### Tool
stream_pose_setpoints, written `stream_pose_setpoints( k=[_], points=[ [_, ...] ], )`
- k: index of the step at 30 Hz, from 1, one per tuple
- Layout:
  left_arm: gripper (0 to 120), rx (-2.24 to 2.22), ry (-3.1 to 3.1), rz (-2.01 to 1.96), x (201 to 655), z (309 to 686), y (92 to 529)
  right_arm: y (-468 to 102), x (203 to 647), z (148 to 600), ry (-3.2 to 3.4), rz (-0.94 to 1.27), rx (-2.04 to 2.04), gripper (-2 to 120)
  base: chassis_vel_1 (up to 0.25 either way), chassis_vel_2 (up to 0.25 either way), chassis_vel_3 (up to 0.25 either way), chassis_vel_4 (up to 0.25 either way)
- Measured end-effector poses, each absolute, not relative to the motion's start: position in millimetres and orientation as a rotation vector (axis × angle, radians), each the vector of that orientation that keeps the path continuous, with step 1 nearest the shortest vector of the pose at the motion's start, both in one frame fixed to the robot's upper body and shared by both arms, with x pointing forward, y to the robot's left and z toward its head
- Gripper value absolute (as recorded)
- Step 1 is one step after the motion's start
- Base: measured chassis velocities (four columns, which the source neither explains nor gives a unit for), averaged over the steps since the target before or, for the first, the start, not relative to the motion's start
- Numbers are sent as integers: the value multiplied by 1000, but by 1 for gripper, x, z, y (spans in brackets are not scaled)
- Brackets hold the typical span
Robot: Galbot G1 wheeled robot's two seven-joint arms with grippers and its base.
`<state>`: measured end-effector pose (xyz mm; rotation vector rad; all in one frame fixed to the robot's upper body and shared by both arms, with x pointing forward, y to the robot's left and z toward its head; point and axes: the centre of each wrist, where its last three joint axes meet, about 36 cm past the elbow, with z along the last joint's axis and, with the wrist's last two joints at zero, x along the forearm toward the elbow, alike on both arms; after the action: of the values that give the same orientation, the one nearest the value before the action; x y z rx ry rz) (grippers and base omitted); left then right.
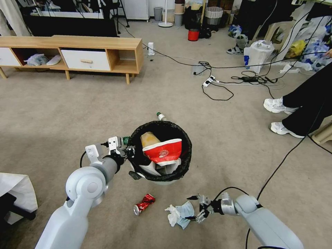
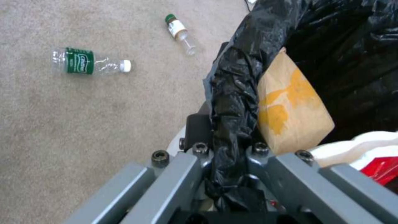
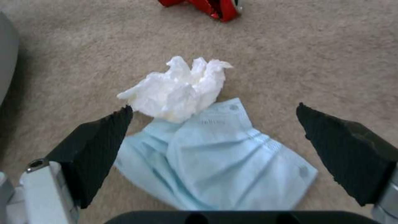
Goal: Pick up the trash bin and place the garbage on the floor into it.
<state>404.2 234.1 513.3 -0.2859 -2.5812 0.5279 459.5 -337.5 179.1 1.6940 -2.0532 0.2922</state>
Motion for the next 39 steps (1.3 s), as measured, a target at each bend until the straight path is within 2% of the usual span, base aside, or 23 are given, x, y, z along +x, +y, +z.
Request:
stream_pose_setpoints(
  k=[20,39],
  points=[
    [3,-285,-2581,531,404,513,234,-305,454,153,-2015,259,1715,100,0,0,0,0],
    [3,-281,-2582,529,402,511,232,-317,441,140,-2009,247,1674,100,0,0,0,0]
  ],
)
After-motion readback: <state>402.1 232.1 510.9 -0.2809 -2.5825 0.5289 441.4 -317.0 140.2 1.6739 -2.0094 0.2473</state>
